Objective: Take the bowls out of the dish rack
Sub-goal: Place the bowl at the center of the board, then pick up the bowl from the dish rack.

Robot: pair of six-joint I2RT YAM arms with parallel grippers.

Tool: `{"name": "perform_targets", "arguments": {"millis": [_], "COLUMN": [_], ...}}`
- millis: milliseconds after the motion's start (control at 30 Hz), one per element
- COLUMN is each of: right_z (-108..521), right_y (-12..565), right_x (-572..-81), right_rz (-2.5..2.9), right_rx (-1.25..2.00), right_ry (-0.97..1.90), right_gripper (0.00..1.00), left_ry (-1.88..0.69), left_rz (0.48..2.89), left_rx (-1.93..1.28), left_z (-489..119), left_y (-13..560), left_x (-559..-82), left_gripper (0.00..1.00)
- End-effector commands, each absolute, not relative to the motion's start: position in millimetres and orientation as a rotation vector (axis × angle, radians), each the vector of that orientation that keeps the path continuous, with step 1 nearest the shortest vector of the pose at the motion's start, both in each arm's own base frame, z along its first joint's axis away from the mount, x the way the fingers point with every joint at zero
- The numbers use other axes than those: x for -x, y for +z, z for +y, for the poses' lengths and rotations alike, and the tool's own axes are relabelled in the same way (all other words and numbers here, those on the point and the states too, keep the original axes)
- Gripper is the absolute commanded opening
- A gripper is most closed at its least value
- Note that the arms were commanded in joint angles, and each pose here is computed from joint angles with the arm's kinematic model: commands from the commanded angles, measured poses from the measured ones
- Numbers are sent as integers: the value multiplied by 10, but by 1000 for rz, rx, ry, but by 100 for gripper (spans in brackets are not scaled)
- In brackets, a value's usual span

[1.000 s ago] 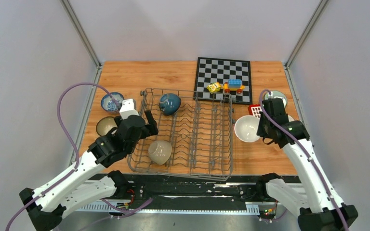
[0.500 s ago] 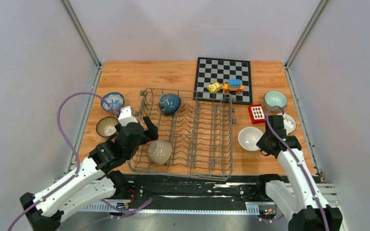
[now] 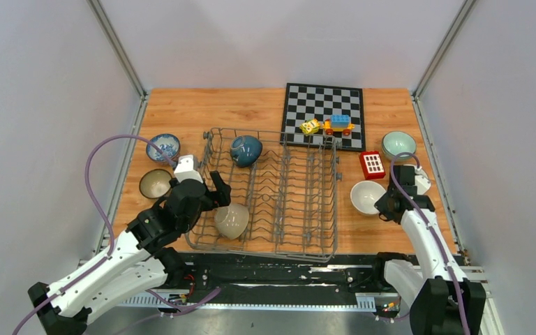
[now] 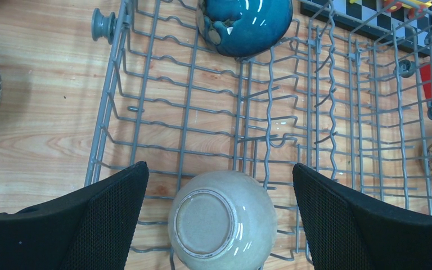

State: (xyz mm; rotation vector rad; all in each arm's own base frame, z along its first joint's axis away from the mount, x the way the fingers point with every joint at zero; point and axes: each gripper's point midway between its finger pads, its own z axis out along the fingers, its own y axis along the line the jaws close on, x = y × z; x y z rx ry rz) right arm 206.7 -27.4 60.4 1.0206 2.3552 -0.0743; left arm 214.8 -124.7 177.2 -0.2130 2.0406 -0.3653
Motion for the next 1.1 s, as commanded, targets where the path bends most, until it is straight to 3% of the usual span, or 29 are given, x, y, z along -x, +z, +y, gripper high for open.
{"name": "perform_targets", "arguments": {"millis": [0,200,433,733,900,1067], "right_z": [-291,-255,-191,160,901,1752], "right_y": [631,680,942,1835,2599,3104], "right_x": [-2194,-2191,-2135,-2259,-2363,-2165], "right_rz": [2299,2301,2325,2218,2030,1852], "right_rx": [-1048,-1012,-956,-627,-132,338], "right_ry": [-22,7,42,232,501,734], "right_gripper": [5,39,67,71,71,76], "left_ry": [-376,-386,-390,-377,-382,-393], "left_rz": [2019,2045,2064,2099,2103,2100], "left_rx": [203,206,190,97,66,61], "left_z": [-1255,-1279,-1306,-1371,-1378,-1376], "left_y": [1824,1729,1682,1724,1761,1756], "left_x": [-2163,-2139,-2125,-2112,-2089,-2068], "left_gripper": [100,100,100,100,100,100]}}
